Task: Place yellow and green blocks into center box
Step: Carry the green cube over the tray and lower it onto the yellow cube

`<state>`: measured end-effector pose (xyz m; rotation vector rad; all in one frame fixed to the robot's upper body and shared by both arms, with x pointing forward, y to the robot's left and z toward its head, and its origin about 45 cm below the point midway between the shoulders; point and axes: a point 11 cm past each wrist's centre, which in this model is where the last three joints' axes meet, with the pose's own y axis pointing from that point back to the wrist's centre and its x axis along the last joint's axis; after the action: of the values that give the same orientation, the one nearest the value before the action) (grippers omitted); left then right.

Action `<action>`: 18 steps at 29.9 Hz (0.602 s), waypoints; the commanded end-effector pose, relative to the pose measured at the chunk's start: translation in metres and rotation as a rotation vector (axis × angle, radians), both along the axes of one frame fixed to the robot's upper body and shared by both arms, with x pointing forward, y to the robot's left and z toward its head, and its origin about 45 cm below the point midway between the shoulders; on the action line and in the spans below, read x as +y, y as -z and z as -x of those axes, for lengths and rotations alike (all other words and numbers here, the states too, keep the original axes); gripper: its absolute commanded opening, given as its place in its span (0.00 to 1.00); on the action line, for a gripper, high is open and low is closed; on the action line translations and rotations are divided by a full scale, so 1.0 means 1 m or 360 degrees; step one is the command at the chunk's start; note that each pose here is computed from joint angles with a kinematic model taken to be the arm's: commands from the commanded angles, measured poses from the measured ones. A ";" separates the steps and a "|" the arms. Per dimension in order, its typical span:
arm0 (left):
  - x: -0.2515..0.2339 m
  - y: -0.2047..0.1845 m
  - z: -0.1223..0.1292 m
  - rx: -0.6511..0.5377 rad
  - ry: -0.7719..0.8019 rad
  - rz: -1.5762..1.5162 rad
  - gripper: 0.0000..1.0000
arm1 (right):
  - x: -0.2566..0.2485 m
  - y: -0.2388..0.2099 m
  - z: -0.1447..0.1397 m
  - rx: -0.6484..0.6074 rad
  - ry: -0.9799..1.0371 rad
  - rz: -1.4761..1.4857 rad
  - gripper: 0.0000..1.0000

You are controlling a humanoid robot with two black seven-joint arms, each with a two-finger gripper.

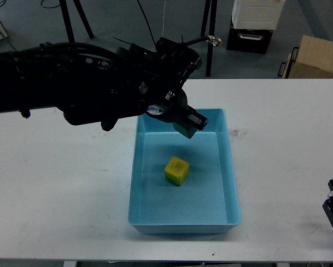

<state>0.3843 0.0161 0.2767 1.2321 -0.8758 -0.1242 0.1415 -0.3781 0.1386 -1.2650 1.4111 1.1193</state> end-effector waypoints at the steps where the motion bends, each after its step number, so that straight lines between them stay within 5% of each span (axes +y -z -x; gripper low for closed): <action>1: -0.012 0.015 0.013 0.0042 0.0057 -0.0028 0.00 | -0.002 0.003 0.001 0.0014 0.0008 0.0000 1.00; 11: 0.032 0.063 0.002 0.0101 -0.0056 -0.0196 0.16 | -0.004 0.007 0.002 0.0034 0.0017 0.0001 1.00; 18: 0.024 0.065 0.013 0.0182 0.0015 -0.0122 0.48 | -0.003 0.008 0.003 0.0039 0.0010 0.0000 1.00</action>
<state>0.3762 0.0436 0.2124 1.3096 -0.7900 -0.2166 0.1390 -0.3815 0.1312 -1.2485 1.4322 1.1305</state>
